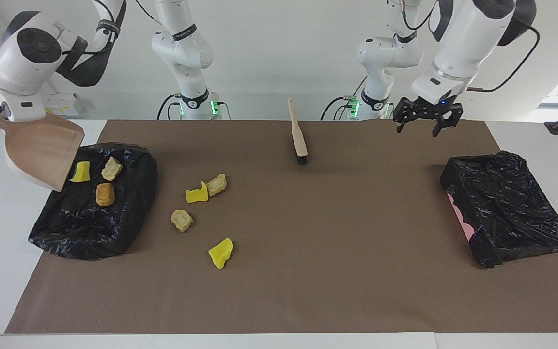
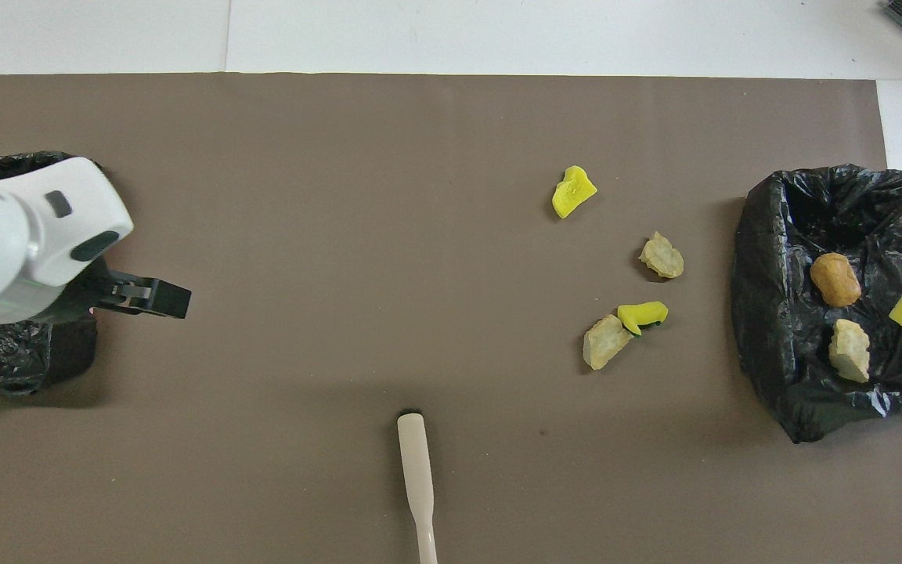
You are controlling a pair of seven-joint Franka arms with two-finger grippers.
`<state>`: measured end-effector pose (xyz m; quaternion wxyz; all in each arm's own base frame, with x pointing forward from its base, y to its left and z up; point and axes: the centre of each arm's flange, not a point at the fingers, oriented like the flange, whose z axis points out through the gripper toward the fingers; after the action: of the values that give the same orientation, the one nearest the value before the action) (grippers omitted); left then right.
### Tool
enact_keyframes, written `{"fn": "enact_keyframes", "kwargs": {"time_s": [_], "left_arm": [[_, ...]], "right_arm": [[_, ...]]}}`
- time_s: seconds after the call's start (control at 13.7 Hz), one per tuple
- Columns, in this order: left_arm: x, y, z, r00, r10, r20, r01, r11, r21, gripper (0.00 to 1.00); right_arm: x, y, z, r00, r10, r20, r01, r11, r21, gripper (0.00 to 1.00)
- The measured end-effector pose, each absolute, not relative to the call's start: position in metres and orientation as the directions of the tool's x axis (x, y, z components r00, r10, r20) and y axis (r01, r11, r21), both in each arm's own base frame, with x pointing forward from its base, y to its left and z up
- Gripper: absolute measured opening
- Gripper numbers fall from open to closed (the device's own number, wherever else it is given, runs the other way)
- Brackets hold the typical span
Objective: Sweep and dump trash in bin
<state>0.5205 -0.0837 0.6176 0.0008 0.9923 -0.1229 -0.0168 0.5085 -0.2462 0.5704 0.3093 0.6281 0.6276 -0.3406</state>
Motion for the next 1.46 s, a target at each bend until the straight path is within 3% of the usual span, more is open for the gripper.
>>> {"fn": "enact_keyframes", "kwargs": {"time_s": [0.37, 0.66, 1.24, 1.46], "left_arm": [[0.530, -0.041, 0.658, 0.949, -0.316, 0.003, -0.316, -0.949, 0.007, 1.00], [0.542, -0.039, 0.663, 0.951, -0.311, -0.003, -0.310, -0.951, 0.007, 1.00], [0.537, -0.043, 0.666, 0.946, -0.320, -0.043, -0.319, -0.947, 0.017, 1.00], [0.535, -0.048, 0.666, 0.943, -0.329, -0.051, -0.328, -0.944, 0.019, 1.00]], "right_arm": [[0.506, -0.219, 0.597, -0.005, 0.566, -0.824, 1.000, 0.020, 0.007, 0.32], [0.512, -0.193, 0.584, 0.025, 0.692, -0.722, 0.999, 0.015, 0.049, 0.32], [0.540, -0.070, 0.533, 0.010, 0.905, -0.424, 0.997, 0.023, 0.073, 0.32], [0.553, -0.004, 0.488, 0.075, 0.938, -0.339, 0.996, -0.058, 0.061, 0.32]]}}
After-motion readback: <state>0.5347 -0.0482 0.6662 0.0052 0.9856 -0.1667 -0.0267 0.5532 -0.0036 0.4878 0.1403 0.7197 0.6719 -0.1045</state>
